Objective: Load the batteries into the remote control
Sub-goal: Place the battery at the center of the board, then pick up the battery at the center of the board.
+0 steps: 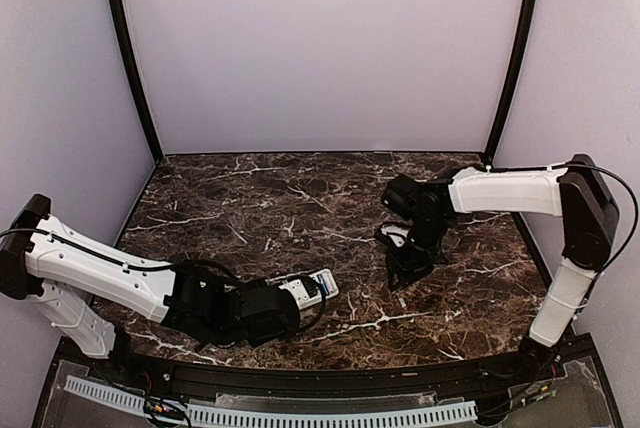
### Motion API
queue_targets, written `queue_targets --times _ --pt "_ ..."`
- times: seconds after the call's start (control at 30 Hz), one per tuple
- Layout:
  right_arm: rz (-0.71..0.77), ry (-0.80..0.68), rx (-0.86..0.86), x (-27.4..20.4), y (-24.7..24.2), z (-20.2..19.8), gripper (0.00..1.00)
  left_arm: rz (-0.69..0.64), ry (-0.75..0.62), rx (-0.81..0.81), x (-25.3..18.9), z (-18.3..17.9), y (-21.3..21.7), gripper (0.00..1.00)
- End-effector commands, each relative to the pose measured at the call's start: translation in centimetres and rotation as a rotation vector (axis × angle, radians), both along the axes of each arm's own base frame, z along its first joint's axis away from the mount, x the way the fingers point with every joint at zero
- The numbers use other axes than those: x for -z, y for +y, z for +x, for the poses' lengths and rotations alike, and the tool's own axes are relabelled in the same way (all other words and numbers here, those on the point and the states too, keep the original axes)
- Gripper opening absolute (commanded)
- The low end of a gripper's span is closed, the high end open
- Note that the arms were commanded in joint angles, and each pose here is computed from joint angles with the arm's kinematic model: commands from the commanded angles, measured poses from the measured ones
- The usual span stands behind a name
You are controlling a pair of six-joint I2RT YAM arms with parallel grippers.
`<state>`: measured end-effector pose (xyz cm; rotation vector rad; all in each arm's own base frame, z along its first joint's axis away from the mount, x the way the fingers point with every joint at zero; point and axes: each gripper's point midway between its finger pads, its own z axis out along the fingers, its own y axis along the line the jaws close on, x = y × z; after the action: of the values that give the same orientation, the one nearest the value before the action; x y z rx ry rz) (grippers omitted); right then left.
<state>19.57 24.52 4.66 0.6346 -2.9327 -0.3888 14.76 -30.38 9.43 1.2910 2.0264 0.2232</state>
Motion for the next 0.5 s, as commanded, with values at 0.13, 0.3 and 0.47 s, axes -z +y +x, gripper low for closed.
queue_targets --times 0.13,0.3,0.47 --pt "0.245 -0.391 -0.446 -12.4 3.9 4.7 0.34 -0.079 0.032 -0.103 -0.2 -0.3 1.1 0.0" --pt "0.374 -0.735 -0.877 -18.0 5.9 4.8 0.38 -0.113 0.103 -0.182 0.6 -0.9 1.7 0.0" --pt "0.343 -0.935 -1.505 -15.0 4.4 2.3 0.49 -0.236 0.195 -0.241 1.0 -1.9 1.2 0.0"
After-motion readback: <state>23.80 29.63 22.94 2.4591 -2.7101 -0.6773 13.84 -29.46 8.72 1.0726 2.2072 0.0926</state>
